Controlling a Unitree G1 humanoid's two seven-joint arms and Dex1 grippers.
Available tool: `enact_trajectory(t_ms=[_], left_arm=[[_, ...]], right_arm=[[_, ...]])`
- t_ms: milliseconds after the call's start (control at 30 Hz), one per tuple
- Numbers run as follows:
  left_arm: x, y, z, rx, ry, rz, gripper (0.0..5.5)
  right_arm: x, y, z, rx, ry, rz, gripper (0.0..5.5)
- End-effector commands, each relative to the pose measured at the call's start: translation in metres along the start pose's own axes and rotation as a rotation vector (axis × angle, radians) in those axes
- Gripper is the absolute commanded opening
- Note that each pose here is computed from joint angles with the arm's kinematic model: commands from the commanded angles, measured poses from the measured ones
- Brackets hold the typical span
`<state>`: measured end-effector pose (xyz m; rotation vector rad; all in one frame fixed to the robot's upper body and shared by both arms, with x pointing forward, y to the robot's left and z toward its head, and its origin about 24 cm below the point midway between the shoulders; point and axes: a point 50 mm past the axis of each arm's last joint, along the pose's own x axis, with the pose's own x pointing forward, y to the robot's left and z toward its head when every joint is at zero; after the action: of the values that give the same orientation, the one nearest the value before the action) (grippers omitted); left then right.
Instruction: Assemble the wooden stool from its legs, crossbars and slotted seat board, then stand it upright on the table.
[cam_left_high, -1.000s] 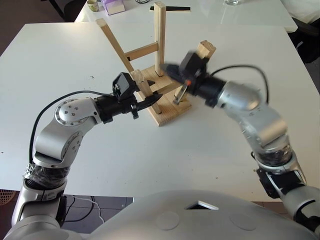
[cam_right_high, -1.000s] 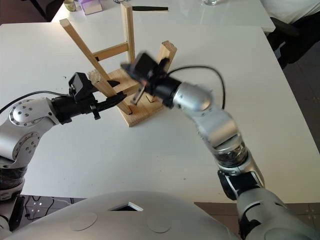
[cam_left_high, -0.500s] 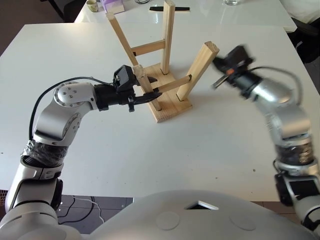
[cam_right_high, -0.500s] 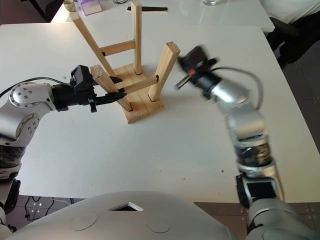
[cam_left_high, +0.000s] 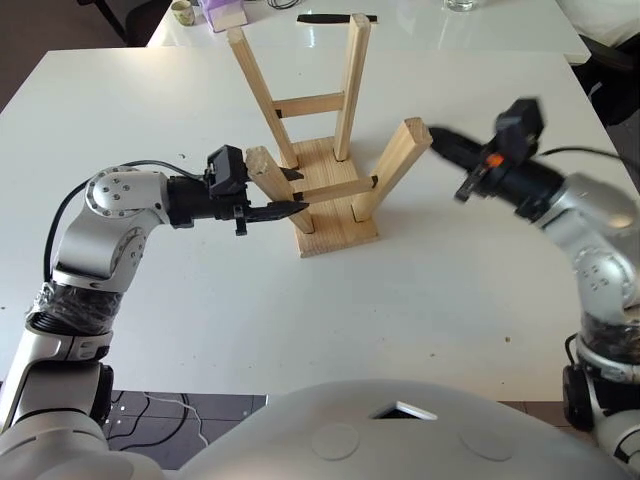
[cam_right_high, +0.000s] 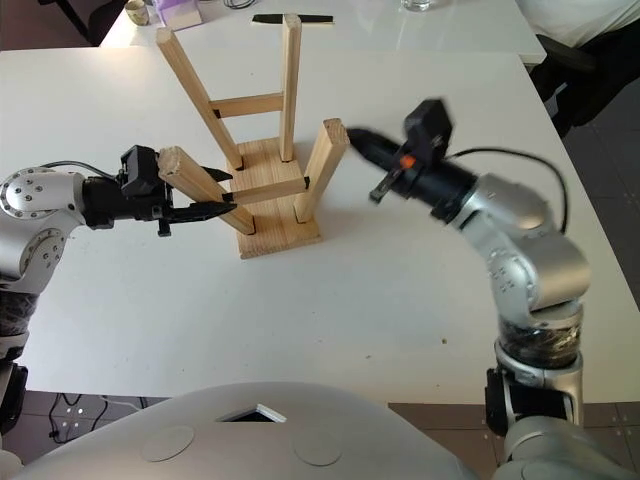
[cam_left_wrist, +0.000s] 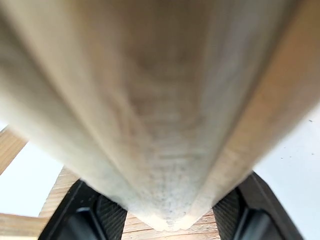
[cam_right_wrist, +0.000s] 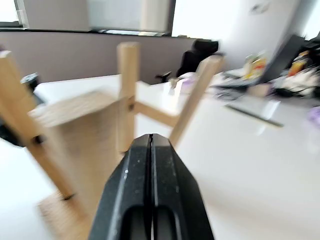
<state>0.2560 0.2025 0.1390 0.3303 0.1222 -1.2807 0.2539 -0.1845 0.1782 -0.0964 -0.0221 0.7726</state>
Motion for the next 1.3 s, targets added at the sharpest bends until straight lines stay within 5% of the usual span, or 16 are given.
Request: enact_trajectory(t_ms=[33,200,400,533,733,900,1033,1167,1300], left_arm=[[-0.01,0.001,-0.004,-0.07,0.048,0.039,2.79],[-0.026,-0.006,-0.002,-0.09,0.08,0.142,3.12],[-0.072,-0.07,-0.033,-0.366,0.205,0.495,2.94],[-0.055,-0.101,-0.036,-0.479,0.108,0.657,2.36],[-0.014,-0.083,-0.007,-0.425,-0.168,1.208,1.5],[0.013,-0.084,0.004,-0.295,-0.144,1.321,0.62],[0.005,-0.079,0.0,-0.221,-0.066,1.523,0.02],[-0.02,-0.086,-0.002,-0.153,0.055,1.71,0.02],[-0.01,-0.087,0.007,-0.129,0.023,1.632,0.02]], right_arm=[[-0.002,-0.012,-0.021,-0.028,0.082,-0.086,0.0],[-0.011,0.004,-0.034,-0.047,0.12,-0.117,0.0],[-0.031,0.037,-0.036,-0.075,0.167,-0.204,0.0],[-0.029,0.047,-0.046,-0.08,0.206,-0.278,0.0],[-0.015,0.069,-0.052,-0.169,0.2,-0.414,0.0],[-0.001,0.07,-0.044,-0.205,0.133,-0.523,0.0],[0.006,0.054,-0.035,-0.269,0.103,-0.696,0.0],[-0.014,0.042,-0.033,-0.346,0.157,-0.902,0.0],[0.0,0.064,-0.03,-0.293,0.13,-0.742,0.0]])
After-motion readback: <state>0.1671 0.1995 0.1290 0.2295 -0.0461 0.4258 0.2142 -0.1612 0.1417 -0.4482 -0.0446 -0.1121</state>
